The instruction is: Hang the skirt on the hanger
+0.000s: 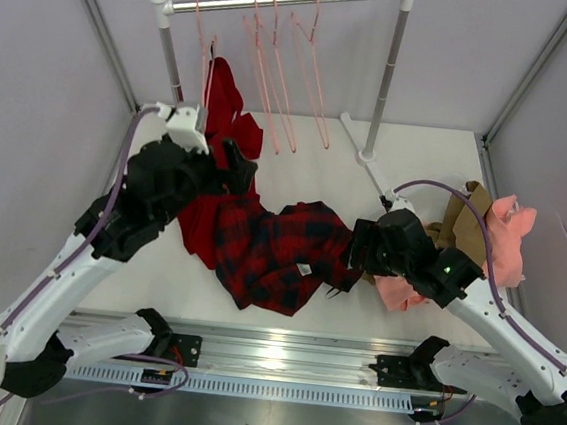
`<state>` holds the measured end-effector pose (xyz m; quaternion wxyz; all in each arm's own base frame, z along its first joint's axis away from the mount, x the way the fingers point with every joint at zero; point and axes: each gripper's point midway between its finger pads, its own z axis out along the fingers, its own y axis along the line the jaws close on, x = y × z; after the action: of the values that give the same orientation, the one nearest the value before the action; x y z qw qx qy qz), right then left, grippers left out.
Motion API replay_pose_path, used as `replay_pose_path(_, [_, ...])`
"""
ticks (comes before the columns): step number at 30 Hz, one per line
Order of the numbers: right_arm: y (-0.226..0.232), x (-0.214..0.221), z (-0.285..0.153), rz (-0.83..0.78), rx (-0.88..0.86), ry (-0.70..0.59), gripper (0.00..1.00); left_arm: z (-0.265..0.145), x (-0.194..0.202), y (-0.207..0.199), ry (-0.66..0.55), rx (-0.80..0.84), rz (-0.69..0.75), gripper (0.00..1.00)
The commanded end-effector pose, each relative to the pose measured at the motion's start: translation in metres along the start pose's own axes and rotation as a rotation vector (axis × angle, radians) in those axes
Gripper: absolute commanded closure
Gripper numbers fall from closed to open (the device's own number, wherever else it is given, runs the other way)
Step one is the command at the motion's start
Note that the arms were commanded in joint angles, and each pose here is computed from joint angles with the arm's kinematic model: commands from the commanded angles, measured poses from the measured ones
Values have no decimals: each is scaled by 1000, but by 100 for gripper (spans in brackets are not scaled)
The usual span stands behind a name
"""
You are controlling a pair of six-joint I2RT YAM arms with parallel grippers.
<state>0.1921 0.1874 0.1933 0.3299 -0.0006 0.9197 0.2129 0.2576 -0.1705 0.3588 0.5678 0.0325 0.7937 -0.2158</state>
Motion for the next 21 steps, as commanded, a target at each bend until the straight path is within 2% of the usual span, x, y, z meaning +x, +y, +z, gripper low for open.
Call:
replay_pose_path(1, [1, -12, -1, 0, -5, -54, 28, 8, -73, -11, -163, -33, 5, 1])
replay_pose_path(2, [0, -13, -2, -4, 0, -58, 28, 6, -89, -17, -190, -23, -1, 1])
replay_pose_path(4, [-6, -15, -2, -12, 21, -67, 27, 29, -87, -26, -149, -20, 18, 2])
replay_pose_path(5, [-9, -16, -3, -12, 30, -72, 27, 25, -109, -35, -192, 3, 4, 3])
replay_pose_path(7, [-15, -20, -4, -11, 43, -83, 27, 37, -113, -39, -183, -5, 5, 5])
replay_pose_path(10, [-23, -25, -4, -7, 59, -97, 27, 52, -140, -48, -220, -27, -16, 10])
replay_pose_path(11, [-26, -27, -3, -5, 68, -102, 27, 72, -134, -48, -198, -55, -12, 12])
replay_pose_path(14, [-33, -30, -2, -10, 78, -100, 27, 85, -149, -35, -230, -177, -41, 20])
replay_pose_path(17, [-42, -33, -3, 3, 89, -95, 27, 110, -147, -20, -211, -322, -19, 21])
replay_pose_path(21, [-54, -37, -7, 18, 111, -109, 27, 132, -142, -8, -203, -410, 3, 22])
